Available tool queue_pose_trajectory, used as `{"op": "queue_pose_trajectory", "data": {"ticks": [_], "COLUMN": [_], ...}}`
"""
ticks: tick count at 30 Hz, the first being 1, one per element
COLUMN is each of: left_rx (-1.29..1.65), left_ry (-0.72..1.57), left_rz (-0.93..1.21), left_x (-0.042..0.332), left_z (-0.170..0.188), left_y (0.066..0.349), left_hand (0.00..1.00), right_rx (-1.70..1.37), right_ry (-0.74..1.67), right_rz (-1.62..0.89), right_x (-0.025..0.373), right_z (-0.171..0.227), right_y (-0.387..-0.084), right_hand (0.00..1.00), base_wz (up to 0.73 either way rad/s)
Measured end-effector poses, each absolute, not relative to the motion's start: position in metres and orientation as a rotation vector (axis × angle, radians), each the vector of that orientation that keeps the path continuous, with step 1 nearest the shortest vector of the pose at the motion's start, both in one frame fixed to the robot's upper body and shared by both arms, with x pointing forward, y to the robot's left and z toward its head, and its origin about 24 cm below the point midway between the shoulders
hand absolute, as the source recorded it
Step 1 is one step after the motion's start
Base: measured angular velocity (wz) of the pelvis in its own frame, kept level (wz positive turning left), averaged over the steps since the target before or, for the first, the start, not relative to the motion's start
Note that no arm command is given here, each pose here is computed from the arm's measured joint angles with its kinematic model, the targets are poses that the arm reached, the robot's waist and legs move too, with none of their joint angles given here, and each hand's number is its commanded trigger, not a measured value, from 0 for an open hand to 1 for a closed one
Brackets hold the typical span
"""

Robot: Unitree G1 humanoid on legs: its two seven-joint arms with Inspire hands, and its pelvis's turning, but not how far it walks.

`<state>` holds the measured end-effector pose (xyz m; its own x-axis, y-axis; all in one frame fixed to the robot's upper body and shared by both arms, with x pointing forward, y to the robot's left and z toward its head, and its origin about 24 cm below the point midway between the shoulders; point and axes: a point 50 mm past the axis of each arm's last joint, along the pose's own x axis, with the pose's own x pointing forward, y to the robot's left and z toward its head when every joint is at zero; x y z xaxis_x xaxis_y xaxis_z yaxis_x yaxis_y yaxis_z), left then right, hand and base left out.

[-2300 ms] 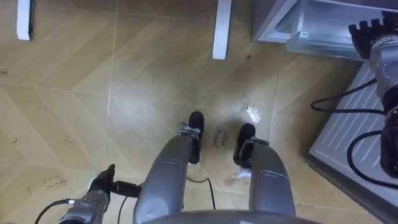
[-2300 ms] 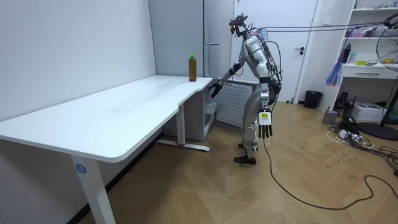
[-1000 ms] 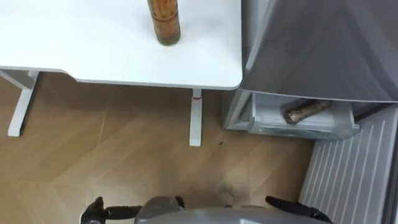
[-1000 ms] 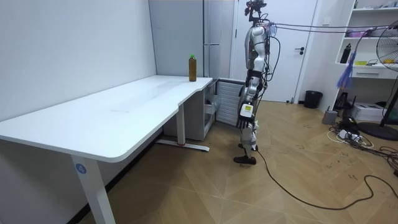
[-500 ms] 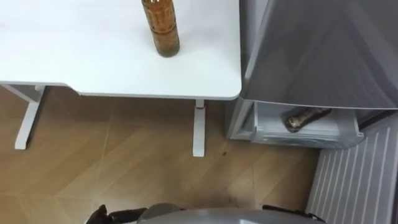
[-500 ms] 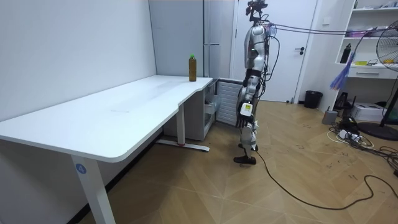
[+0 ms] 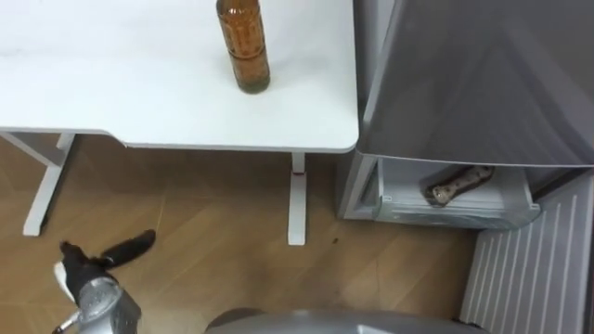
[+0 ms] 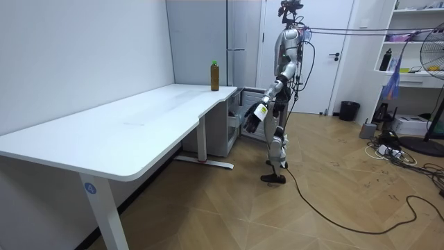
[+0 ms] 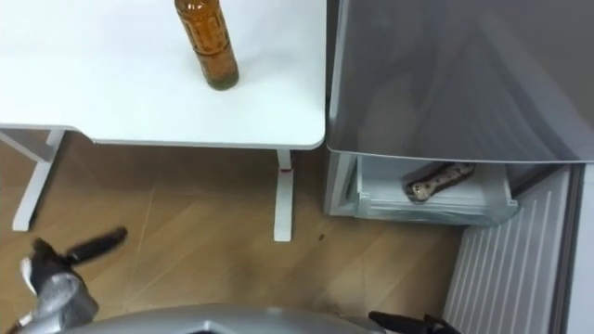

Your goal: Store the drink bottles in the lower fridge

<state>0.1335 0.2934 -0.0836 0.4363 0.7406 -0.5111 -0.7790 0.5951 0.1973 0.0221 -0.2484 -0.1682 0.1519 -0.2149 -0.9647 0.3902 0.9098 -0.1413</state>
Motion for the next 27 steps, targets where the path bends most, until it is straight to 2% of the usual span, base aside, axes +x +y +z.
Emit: {"op": "queue_pose_trajectory", "data": {"ticks": [4,9,19,27], "left_rx": [-0.077,-0.069,-0.039,-0.046], "left_ry": [0.380,0.251,-0.092,-0.170], "left_rz": [1.026,1.063,0.913,0.737], "left_x": [0.154,0.163,0.189,0.202], "left_z": [-0.048,-0.025,0.043,0.060], "left_y": [0.298,0.299,0.285,0.272], "left_hand": [0.00,0.00,0.00,0.00], "right_rx": [0.126,0.122,0.116,0.110], "right_ry": [1.348,1.338,1.318,1.312], "right_rz": [-0.432,-0.424,-0.378,-0.370], "right_x": [0.019,0.020,0.023,0.025], "right_z": [-0.167,-0.167,-0.168,-0.167], "right_y": [-0.251,-0.250,-0.249,-0.248], "right_hand": [0.00,0.00,0.00,0.00], "base_wz": [-0.07,-0.04,-0.01,-0.04]}}
